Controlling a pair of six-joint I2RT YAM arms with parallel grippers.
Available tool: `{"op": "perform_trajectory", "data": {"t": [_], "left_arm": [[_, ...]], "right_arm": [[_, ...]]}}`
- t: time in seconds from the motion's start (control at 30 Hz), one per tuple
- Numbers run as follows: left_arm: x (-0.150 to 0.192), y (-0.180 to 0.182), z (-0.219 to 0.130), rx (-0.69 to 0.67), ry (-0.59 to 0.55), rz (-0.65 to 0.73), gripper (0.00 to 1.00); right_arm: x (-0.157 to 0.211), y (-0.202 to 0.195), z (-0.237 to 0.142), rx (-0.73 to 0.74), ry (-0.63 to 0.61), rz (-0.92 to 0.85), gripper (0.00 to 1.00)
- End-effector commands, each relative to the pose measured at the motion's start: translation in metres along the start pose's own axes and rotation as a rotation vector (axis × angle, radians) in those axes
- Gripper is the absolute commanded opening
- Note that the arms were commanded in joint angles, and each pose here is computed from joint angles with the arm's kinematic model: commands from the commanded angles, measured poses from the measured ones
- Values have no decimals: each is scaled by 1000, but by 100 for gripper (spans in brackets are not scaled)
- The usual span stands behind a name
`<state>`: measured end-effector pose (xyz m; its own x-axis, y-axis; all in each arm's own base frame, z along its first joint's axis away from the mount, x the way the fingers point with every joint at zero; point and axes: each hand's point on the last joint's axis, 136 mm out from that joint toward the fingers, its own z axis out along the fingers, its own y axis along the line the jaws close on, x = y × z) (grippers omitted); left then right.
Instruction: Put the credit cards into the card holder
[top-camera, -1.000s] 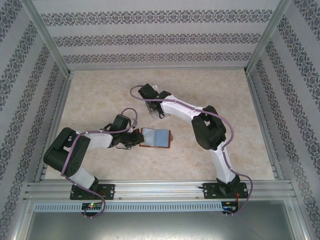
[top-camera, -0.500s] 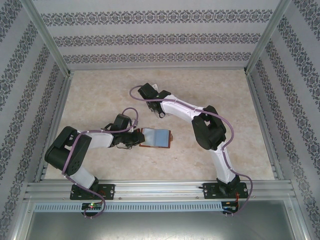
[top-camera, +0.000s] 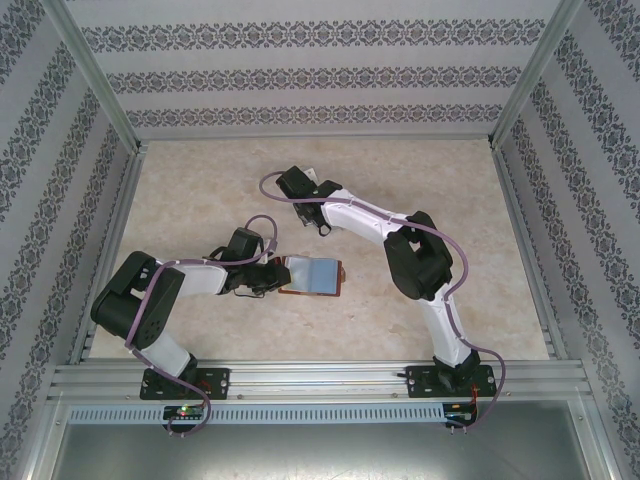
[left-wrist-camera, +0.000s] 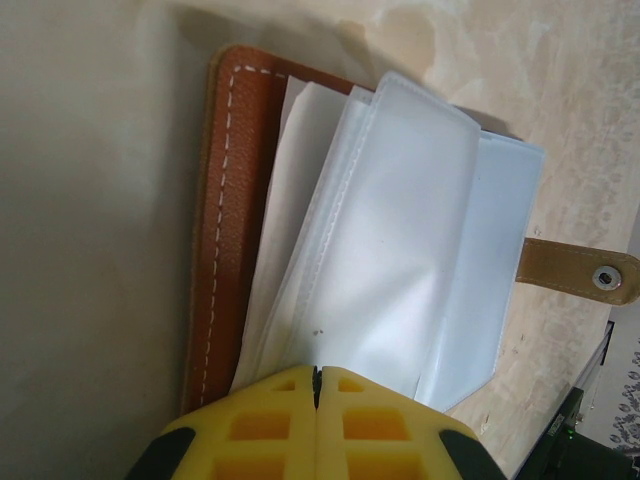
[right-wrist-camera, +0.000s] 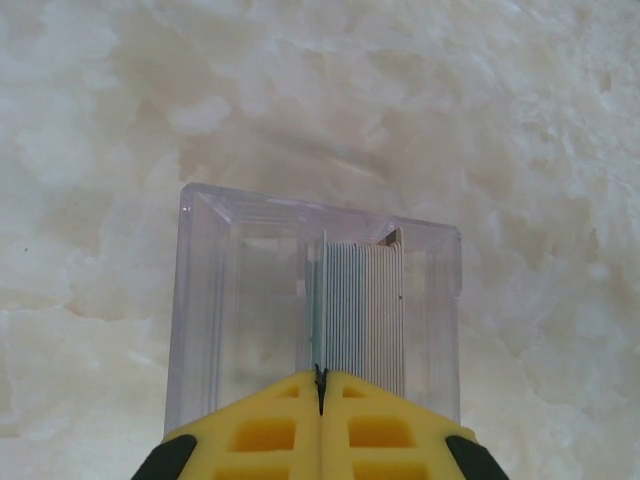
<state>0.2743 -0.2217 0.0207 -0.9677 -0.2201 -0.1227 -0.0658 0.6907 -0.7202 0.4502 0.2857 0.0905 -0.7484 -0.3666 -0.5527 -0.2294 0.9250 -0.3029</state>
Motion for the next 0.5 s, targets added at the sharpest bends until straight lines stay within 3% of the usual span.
{"op": "perform_trajectory", "data": {"t": [0.0, 0.2, 0.47], "left_arm": [[15, 25, 9, -87, 37, -37, 0], [15, 24, 8, -90, 38, -36, 0], [16, 24, 9, -89, 43, -42, 0]], "right_arm": [[-22, -9, -32, -20, -54, 34, 0], [-28, -9, -48, -234, -38, 196, 0], [-28, -30, -90, -389, -96, 362, 0]]}}
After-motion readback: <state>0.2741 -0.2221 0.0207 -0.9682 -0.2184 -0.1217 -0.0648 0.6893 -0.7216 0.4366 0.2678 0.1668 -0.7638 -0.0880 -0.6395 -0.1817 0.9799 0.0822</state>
